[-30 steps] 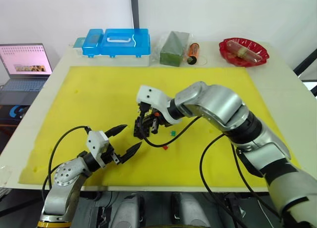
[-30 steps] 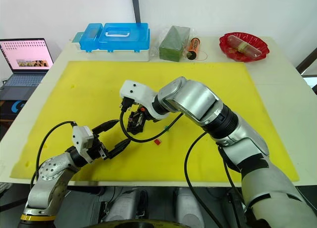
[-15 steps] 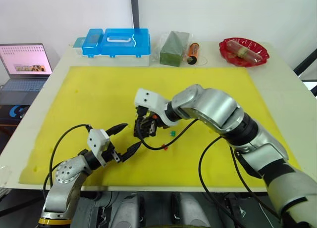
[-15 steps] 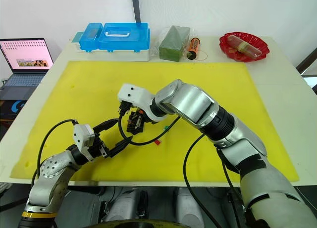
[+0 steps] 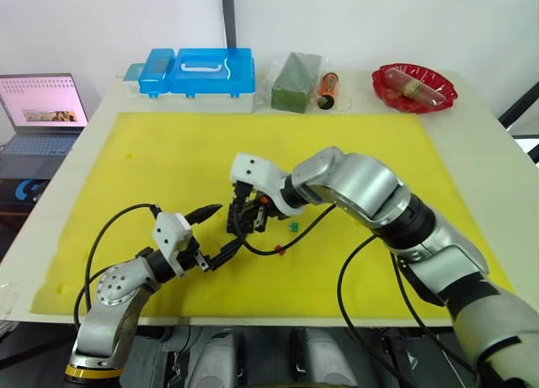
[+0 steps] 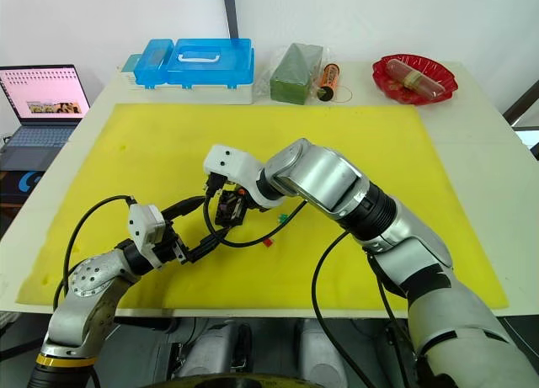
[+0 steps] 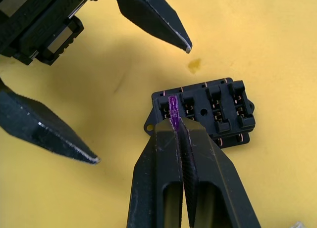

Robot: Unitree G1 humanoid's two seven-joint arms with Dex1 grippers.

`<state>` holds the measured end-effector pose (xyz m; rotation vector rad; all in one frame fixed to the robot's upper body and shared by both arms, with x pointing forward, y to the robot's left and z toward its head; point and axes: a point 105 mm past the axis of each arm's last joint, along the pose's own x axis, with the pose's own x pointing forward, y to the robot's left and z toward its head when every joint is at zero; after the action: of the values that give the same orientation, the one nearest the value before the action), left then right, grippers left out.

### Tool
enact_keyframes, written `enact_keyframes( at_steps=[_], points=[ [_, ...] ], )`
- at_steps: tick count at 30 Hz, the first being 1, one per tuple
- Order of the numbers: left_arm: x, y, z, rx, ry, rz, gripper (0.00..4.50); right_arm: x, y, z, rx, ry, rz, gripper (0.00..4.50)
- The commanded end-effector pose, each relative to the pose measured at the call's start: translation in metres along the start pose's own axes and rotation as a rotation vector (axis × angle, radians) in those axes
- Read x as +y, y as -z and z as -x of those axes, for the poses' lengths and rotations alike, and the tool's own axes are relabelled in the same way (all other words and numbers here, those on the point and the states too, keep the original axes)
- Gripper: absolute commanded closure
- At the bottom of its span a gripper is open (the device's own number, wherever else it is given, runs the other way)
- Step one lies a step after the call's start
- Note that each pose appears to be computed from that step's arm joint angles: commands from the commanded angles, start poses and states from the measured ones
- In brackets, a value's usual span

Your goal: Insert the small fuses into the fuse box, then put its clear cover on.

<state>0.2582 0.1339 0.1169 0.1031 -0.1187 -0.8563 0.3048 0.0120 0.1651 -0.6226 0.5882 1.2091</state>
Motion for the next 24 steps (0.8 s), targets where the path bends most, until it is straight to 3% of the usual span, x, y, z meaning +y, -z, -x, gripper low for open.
enact_keyframes(
  at_steps=[1,24],
  points=[
    [-0.001,-0.011,0.000,-0.028,0.007,-0.023,0.04,0.001,-0.008,0.003,-0.025,0.009,0.031,4.50],
    [0.005,0.009,0.015,-0.004,-0.003,-0.011,0.04,0.008,-0.004,-0.001,-0.009,-0.020,-0.004,4.50]
  ],
)
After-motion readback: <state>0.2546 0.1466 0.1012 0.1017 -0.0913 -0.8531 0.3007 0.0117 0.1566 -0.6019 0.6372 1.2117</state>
